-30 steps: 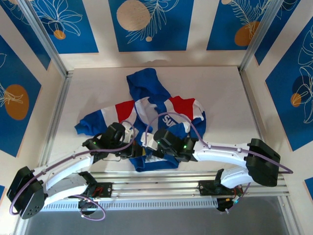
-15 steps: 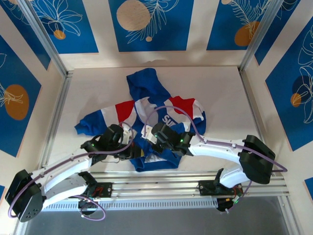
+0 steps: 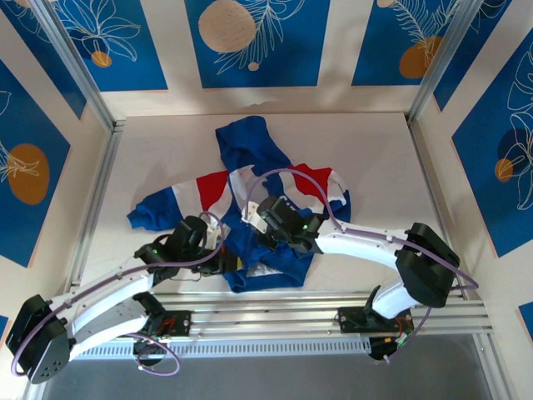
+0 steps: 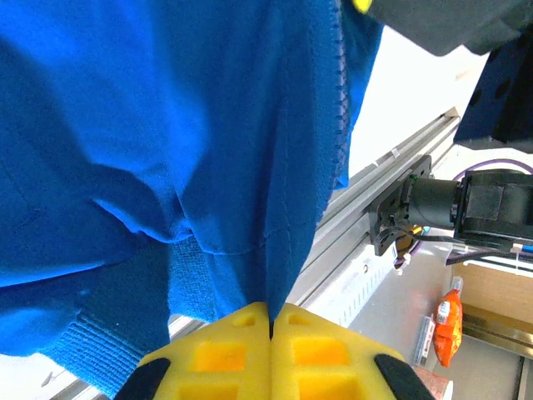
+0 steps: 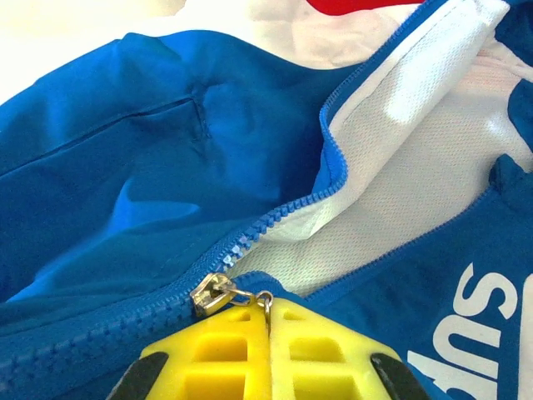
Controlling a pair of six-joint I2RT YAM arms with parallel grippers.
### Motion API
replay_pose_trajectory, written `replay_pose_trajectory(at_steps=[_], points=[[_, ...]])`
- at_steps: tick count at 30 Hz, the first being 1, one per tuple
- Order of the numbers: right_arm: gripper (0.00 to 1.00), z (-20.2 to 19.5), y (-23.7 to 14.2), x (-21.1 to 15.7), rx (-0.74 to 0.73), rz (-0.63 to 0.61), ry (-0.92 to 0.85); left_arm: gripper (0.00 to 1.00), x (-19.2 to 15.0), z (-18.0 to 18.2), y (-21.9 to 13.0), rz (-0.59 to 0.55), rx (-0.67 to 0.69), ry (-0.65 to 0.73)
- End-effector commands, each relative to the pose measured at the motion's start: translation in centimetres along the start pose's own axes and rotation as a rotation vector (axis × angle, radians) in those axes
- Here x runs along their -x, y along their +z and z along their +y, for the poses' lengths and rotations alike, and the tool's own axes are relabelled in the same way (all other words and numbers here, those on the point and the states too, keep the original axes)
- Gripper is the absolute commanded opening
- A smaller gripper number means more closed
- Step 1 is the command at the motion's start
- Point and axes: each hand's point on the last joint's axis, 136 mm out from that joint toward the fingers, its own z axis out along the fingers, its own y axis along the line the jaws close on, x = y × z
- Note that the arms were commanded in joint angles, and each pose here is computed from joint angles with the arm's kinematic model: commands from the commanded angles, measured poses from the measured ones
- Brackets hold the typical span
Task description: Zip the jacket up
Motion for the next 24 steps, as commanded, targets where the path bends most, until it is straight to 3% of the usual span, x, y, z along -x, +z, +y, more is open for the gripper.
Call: replay_pose_trajectory(at_steps=[1,24], points=[[0.0,-2.4,0.0,1.5,-0.056,-0.024,0.035,0.0,-1.7,1.3,0.0,0.057,0.027,-0.05],[0.0,-6.3,3.1,3.5,-0.064,0.0,0.074,0.0,-2.5,2.8,-0.5,0.033,0.051,-0.083]])
